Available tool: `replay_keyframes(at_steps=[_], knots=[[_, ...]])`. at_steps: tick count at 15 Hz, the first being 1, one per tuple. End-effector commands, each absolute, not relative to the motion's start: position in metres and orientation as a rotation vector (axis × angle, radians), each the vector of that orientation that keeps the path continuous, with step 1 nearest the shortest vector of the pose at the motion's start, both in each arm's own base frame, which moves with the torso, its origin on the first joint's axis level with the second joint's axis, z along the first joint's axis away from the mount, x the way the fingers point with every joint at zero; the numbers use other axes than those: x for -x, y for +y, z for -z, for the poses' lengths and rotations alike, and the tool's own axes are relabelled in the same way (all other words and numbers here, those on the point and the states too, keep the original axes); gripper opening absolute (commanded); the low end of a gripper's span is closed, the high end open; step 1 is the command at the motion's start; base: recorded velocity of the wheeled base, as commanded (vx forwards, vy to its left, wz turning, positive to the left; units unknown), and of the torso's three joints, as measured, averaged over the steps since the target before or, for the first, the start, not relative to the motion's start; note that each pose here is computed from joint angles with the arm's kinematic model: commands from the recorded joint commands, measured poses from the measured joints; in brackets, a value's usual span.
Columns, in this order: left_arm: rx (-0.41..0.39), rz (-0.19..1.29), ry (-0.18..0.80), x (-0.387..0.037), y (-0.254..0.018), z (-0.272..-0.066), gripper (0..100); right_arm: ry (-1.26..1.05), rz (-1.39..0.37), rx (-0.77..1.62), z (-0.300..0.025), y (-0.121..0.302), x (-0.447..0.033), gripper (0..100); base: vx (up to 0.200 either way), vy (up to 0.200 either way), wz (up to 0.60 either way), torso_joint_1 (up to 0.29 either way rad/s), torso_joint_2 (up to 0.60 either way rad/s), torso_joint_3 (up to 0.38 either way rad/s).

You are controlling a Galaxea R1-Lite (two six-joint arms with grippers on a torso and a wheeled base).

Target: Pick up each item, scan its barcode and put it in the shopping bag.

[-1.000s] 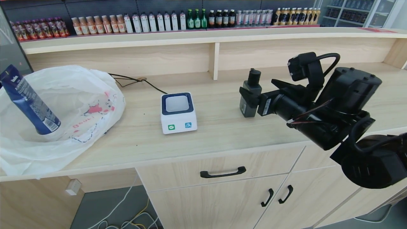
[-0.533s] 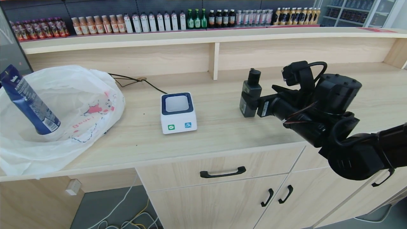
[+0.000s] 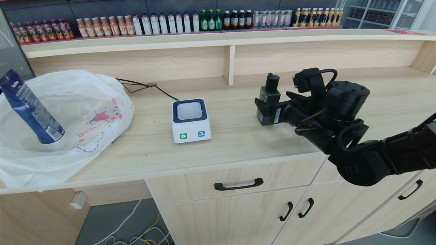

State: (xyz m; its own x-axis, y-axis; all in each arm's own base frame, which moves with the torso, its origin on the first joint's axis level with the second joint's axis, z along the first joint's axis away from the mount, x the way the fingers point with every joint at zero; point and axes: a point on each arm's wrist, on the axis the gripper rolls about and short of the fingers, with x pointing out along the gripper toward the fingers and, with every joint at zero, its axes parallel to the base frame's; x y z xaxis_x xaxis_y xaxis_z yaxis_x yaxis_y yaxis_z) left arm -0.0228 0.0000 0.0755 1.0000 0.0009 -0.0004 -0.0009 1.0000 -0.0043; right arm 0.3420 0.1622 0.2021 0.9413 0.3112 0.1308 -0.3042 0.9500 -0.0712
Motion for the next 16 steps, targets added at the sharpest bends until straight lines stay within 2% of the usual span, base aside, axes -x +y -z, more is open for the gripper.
replay_keyframes(at_steps=[1,16], knots=[[0.005,-0.002,0.000,0.023,0.000,-0.075,100,-0.133,-0.307,0.053,-0.198,0.161,-0.346,100,0.000,0.000,0.00,0.000,0.00,0.000],[0.005,-0.002,0.000,0.023,0.000,-0.075,100,-0.136,-0.304,0.053,-0.187,0.171,-0.367,100,0.000,0.000,0.00,0.000,0.00,0.000]])
